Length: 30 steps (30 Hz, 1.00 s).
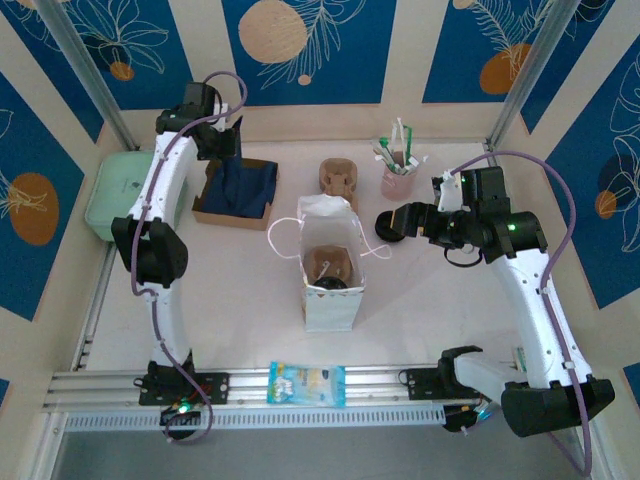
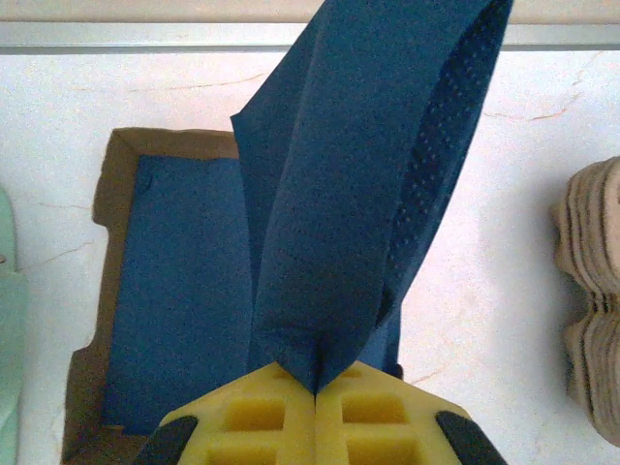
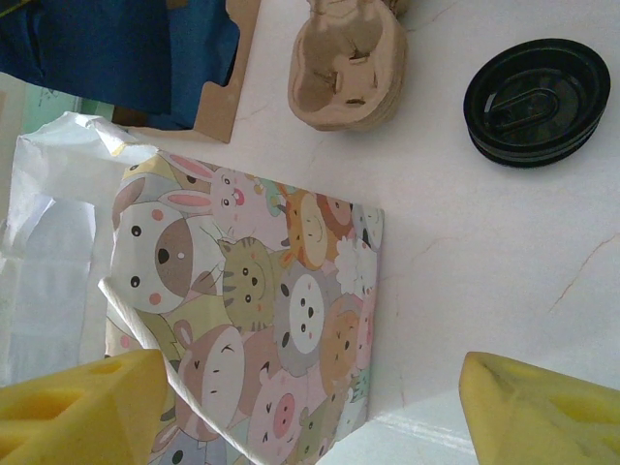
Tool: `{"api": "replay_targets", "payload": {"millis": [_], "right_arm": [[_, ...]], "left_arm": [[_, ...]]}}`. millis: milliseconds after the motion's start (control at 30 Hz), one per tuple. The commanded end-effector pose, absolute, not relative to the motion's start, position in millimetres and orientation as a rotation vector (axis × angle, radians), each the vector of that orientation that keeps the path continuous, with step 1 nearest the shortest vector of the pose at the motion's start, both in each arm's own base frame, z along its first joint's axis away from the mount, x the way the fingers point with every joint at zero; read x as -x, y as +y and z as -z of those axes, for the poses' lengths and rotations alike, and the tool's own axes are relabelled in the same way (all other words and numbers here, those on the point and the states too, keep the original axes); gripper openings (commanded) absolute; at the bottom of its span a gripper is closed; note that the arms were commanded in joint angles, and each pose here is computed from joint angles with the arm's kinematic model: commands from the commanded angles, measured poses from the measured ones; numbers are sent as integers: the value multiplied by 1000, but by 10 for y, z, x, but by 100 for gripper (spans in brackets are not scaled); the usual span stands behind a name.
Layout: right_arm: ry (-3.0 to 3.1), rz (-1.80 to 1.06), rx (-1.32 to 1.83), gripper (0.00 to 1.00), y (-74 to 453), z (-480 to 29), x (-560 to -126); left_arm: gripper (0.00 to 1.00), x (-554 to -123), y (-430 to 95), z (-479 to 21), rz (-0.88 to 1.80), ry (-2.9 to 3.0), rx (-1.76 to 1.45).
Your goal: Pack the takeout coffee
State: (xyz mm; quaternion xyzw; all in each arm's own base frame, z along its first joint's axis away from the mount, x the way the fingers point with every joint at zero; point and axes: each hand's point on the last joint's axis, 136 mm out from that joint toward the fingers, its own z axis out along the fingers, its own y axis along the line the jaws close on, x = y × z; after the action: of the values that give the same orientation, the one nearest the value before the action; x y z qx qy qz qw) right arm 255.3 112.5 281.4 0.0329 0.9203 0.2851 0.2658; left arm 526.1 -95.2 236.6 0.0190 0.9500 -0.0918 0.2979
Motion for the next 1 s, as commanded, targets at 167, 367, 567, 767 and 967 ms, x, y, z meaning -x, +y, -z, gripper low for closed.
{"api": "replay_targets", "payload": {"millis": [167, 367, 567, 767, 967], "right_arm": [[2415, -796, -19, 86, 1173, -3072, -2504], [2404, -810, -3, 90, 1199, -3096, -2494], [2402, -815, 2, 91, 1208, -3093, -2478], [2359, -852, 51, 92, 1273, -3204, -2428], [2304, -881, 138, 95, 1371, -3353, -2354]], "left_arm": [[0, -5137, -1225, -2980, 476, 2379, -69], [0, -5072, -1351, -3249, 591, 2312, -80], [0, -4990, -1421, -3457, 660, 2264, -93], [0, -4882, -1525, -3762, 762, 2176, -119], [0, -4770, -1671, -3994, 901, 2089, -161]]}}
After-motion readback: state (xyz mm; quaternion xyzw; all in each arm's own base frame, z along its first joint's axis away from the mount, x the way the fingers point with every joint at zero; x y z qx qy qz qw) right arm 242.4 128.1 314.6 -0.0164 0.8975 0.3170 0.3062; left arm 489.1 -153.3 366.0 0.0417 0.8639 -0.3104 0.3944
